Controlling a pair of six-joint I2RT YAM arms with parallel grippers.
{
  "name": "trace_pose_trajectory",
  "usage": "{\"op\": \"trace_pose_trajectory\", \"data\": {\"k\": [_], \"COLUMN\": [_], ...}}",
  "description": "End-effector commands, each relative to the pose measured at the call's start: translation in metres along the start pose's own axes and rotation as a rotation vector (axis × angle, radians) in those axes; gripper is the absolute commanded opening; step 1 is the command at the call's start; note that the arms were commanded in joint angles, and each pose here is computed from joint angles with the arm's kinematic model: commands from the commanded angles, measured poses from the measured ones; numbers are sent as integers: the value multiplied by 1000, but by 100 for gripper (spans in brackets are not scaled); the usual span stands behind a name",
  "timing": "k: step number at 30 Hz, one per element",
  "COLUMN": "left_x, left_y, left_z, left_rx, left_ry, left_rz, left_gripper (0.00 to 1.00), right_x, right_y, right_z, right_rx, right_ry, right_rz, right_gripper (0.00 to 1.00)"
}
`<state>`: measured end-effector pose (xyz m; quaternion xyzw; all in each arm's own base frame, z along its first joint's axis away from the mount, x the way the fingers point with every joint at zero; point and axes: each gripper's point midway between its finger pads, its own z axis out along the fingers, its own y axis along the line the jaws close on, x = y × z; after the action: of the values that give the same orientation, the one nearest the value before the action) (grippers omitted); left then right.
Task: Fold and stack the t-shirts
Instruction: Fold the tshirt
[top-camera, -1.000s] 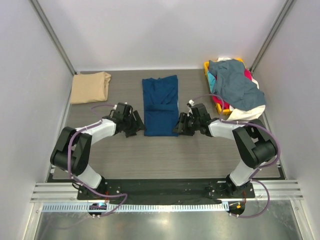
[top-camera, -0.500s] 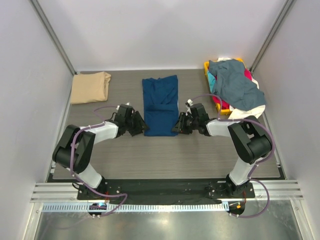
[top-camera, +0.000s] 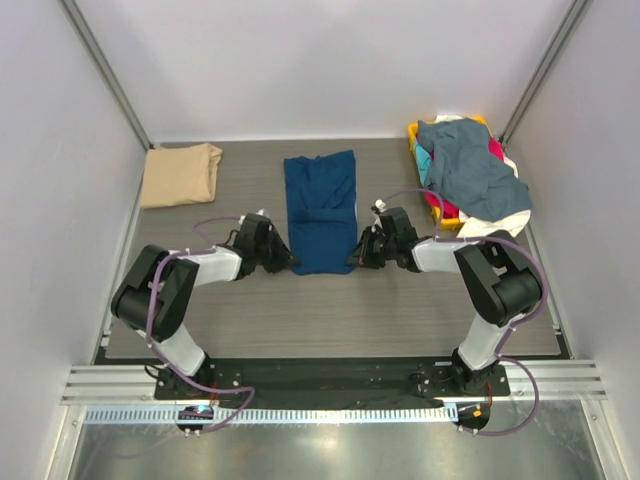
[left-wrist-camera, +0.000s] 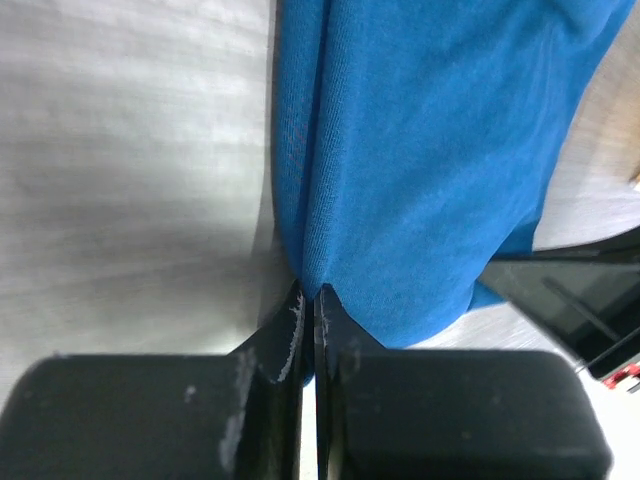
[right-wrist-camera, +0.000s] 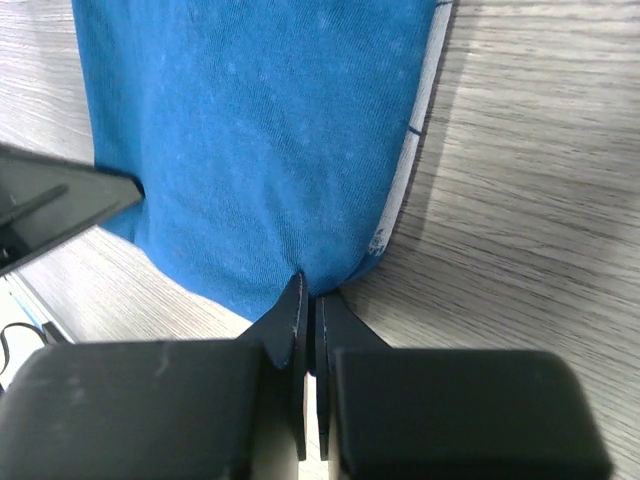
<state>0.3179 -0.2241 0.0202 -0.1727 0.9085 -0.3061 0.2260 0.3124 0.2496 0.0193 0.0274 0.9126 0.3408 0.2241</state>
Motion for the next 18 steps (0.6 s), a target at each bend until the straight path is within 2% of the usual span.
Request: {"op": "trace_pose_trajectory", "data": {"k": [1,6,7,12,18], "left_x": [43,63,65,88,92], "left_y": [32,16,13,0,-9], "left_z": [-15,-47,-54,-94,-141], "left_rx": [-143,-140,-144,-160,-172], "left_ry": [98,102,96,111,76], "left_rz": [7,44,46,99,100], "left_gripper": [0,0,0,0,0], "right_x": [12,16,27,30,68], "right_y": [-10,3,4,31,42], "right_z": [-13,-46,-53,-104,-143], "right_rx": [70,92,111,123,136], "right_ry": [29,2,29,-46,-16], "right_rz": [-8,-52,-68,-138,-105], "right_gripper": [1,1,1,1,1]}}
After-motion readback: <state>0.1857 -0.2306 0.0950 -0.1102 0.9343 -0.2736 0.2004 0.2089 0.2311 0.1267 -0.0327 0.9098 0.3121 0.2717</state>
